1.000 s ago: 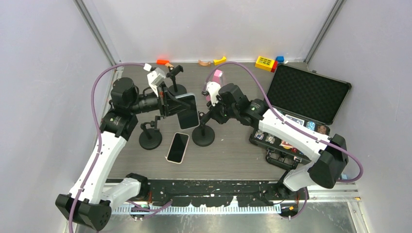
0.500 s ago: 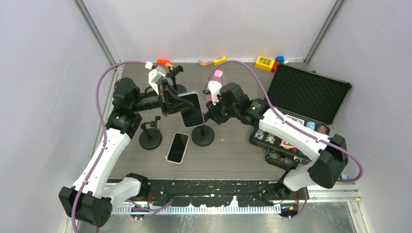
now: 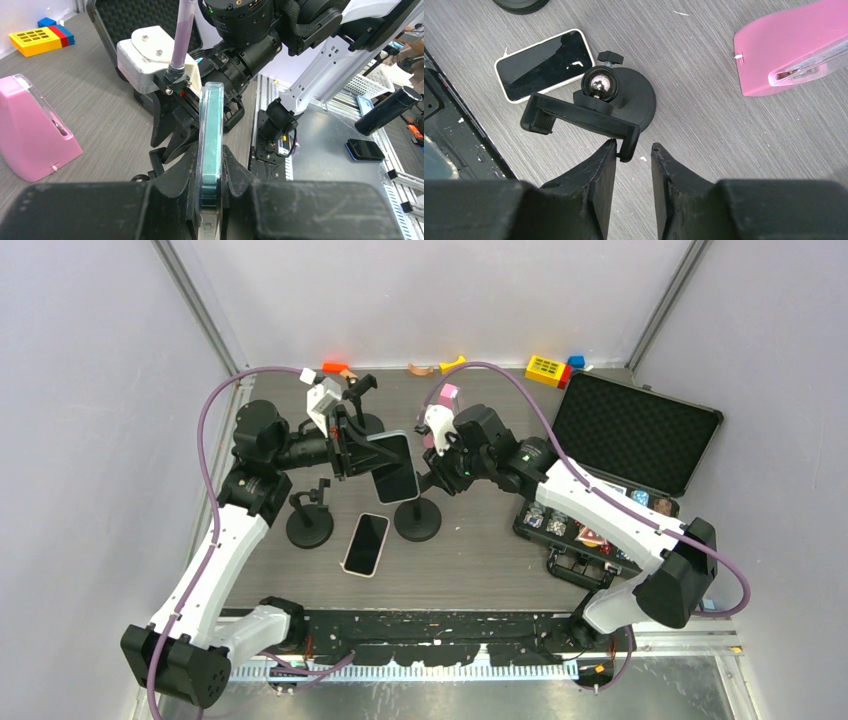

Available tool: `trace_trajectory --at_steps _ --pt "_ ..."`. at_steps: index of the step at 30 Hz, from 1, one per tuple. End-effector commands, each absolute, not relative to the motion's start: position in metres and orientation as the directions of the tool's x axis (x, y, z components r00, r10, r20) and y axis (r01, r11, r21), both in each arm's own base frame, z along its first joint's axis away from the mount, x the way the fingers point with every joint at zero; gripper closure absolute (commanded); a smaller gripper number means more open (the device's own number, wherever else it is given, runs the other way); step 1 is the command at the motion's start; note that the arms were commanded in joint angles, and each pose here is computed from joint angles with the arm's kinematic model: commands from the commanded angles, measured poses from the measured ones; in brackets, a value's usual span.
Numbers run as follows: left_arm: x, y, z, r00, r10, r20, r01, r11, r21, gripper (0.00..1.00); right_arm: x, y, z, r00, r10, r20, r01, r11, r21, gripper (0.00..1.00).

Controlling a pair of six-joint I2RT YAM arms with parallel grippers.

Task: Place the phone on the phone stand
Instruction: Install the phone on the phone stand.

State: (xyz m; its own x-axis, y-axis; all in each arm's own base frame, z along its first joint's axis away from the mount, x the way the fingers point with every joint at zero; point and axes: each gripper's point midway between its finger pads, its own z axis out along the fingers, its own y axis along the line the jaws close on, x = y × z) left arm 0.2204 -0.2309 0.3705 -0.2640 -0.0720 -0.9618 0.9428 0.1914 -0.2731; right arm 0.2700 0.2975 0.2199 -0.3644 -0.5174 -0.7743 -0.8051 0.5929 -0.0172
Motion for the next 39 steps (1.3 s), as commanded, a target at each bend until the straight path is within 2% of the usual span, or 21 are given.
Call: trace_trajectory --at_steps 1,5,19,23,29,31,39 --pt "0.214 -0.228 0.391 -0.173 -0.088 -0.981 0.966 0.18 -0.187 1.0 0.267 0.304 0.244 -0.314 -0.502 -0.806 -0.831 0.555 -0.022 0.66" --pt "0.215 -0.228 0.391 -0.172 -0.089 -0.981 0.966 0.181 -0.186 1.0 0.267 0.306 0.24 -0.321 -0.508 -0.799 -0.834 0.552 -0.016 0.7" --pt "0.215 -0.229 0.389 -0.179 -0.086 -0.98 0.965 0.178 -0.192 1.0 0.271 0.309 0.233 -0.326 -0.516 -0.792 -0.834 0.552 -0.016 0.7" --pt "0.216 -0.229 0.387 -0.177 -0.09 -0.98 0.966 0.175 -0.191 1.0 0.271 0.31 0.235 -0.322 -0.511 -0.797 -0.834 0.552 -0.017 0.76" --pt "0.213 -0.233 0.378 -0.174 -0.116 -0.978 0.973 0.131 -0.188 1.0 0.271 0.31 0.235 -0.322 -0.507 -0.799 -0.833 0.553 -0.015 0.95" --pt "0.21 -0.236 0.384 -0.121 -0.153 -0.981 0.985 0.104 -0.138 1.0 0.272 0.31 0.235 -0.324 -0.507 -0.799 -0.831 0.556 -0.016 0.99" --pt "0.193 -0.263 0.365 -0.048 -0.13 -0.99 0.999 -0.031 -0.045 1.0 0.271 0.312 0.233 -0.34 -0.495 -0.799 -0.827 0.563 0.003 1.0"
